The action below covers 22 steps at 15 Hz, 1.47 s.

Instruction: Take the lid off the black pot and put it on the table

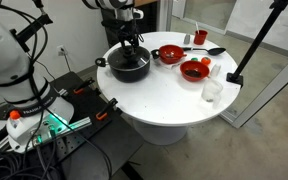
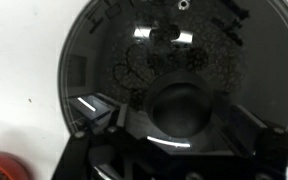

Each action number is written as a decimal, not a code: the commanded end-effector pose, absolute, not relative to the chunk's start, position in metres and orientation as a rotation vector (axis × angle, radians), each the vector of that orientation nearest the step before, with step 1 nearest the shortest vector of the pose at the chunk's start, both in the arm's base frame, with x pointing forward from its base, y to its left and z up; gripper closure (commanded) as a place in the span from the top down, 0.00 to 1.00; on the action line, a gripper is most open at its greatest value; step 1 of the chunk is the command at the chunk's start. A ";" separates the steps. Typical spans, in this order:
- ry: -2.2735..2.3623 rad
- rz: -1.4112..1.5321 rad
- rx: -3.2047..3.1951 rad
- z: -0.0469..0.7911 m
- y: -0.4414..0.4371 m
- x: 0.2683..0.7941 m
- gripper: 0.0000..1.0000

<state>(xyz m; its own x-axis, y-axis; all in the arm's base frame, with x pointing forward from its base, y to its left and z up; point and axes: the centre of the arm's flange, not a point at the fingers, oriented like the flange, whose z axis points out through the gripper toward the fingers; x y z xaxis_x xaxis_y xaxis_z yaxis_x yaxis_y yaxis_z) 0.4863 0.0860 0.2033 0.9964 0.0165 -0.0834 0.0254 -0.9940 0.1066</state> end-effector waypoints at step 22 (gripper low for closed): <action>0.040 -0.211 3.093 0.267 0.057 0.442 0.25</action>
<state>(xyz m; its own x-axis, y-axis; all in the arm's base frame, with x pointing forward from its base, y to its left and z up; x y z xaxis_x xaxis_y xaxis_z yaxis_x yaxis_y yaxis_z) 0.4662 0.0692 0.2262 0.9867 0.0029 -0.1624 0.0143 -0.9975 0.0694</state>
